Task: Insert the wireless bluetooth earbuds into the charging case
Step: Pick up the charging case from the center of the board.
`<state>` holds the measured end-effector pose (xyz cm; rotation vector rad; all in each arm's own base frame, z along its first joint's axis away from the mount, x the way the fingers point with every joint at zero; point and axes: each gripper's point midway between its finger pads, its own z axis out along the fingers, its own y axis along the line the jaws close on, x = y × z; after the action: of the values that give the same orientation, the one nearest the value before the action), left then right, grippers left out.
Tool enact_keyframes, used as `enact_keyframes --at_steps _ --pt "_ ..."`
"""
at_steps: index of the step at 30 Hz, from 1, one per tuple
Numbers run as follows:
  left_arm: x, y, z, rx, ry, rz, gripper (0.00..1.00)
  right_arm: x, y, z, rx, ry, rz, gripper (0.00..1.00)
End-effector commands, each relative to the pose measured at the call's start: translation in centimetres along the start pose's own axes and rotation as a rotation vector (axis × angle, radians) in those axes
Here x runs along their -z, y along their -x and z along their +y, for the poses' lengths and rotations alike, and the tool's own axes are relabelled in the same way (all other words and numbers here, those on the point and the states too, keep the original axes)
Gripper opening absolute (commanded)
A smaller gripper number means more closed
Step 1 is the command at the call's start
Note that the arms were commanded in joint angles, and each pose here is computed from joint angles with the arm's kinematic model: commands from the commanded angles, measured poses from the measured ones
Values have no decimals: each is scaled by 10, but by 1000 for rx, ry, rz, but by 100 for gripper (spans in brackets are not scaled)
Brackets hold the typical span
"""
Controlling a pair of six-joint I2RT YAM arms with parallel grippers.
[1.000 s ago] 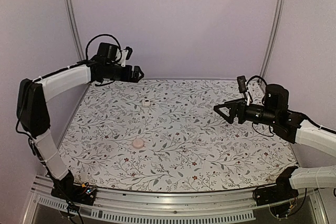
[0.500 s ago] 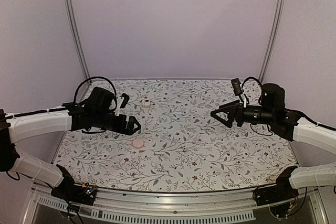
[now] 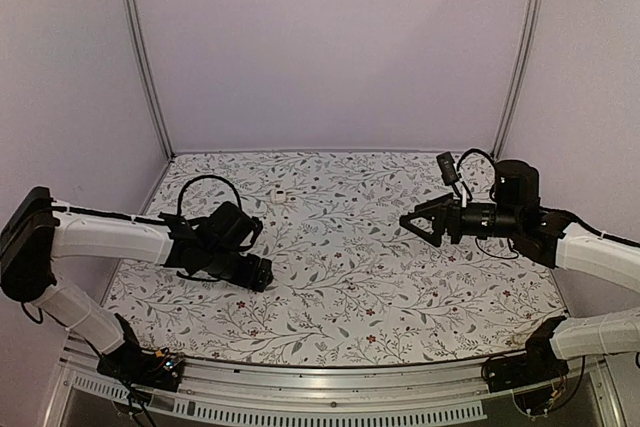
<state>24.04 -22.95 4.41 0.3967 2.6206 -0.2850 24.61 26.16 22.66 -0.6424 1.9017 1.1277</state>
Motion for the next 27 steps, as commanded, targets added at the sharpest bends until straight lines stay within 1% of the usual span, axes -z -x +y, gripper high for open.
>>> enact_keyframes --at_steps 1,3,5,9,13,18,20,22,27 --pt "-6 11 1 -49 62 -1 85 3 7 5 22 12 -8 99" --pt "-15 7 0 -69 73 31 82 2 8 5 24 10 -9 99" --pt "-20 6 -3 -85 72 38 79 2 7 4 26 9 -7 99" --pt "-27 6 -7 -99 63 38 77 1 7 3 30 5 -3 99" --pt "-37 5 -4 -120 93 55 75 0 5 1 38 2 2 99" --pt "-45 6 -3 -136 113 60 70 0 5 1 53 2 7 99" --pt "-47 6 1 -131 125 69 68 0 3 0 64 -6 12 97" --pt "-49 6 2 -128 129 75 64 1 2 -1 75 -10 14 94" --pt "-45 8 0 -120 118 75 52 0 -1 -4 88 -22 15 92"
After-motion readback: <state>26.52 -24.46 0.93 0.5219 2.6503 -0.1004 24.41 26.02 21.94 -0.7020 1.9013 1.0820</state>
